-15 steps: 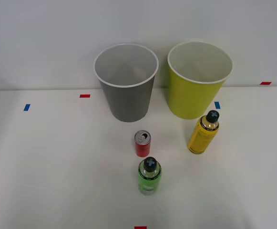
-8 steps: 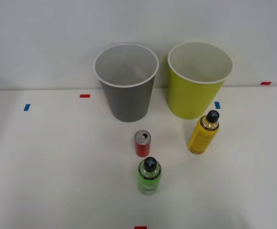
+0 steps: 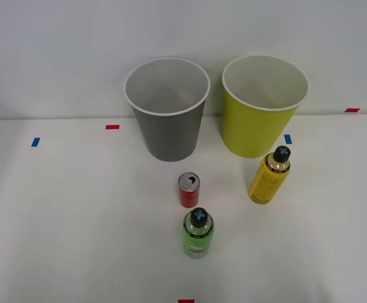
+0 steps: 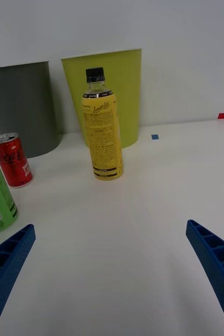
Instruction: Put cans in the gray bin, plastic bottles in the light green bin
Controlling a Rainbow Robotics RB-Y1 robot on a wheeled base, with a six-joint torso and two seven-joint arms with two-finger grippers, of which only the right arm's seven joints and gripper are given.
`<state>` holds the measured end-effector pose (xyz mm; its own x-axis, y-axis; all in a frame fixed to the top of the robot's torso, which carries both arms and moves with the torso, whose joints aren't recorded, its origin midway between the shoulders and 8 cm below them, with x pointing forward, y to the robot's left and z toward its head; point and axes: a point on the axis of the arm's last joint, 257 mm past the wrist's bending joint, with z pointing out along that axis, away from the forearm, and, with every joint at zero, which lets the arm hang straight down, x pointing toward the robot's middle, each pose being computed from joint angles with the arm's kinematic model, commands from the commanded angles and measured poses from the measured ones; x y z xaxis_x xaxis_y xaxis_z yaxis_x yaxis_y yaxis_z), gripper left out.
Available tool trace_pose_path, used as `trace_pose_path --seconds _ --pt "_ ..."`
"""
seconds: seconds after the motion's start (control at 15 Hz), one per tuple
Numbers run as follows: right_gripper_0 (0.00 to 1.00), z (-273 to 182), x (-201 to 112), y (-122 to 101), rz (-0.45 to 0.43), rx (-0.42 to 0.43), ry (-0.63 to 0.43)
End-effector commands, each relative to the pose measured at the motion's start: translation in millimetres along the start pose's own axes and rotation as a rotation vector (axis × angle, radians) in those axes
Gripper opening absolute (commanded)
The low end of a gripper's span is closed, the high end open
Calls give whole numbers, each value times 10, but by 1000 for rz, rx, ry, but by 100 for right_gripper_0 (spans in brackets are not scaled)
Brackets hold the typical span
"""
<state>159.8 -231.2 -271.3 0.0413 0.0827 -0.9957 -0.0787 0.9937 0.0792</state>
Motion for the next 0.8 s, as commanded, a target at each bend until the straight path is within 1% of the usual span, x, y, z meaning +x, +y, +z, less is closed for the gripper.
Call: trace_pose_path --seconds 0.07,0.8 --pt "100 1 -1 -1 0 0 0" --pt "100 1 -1 -1 0 0 0"
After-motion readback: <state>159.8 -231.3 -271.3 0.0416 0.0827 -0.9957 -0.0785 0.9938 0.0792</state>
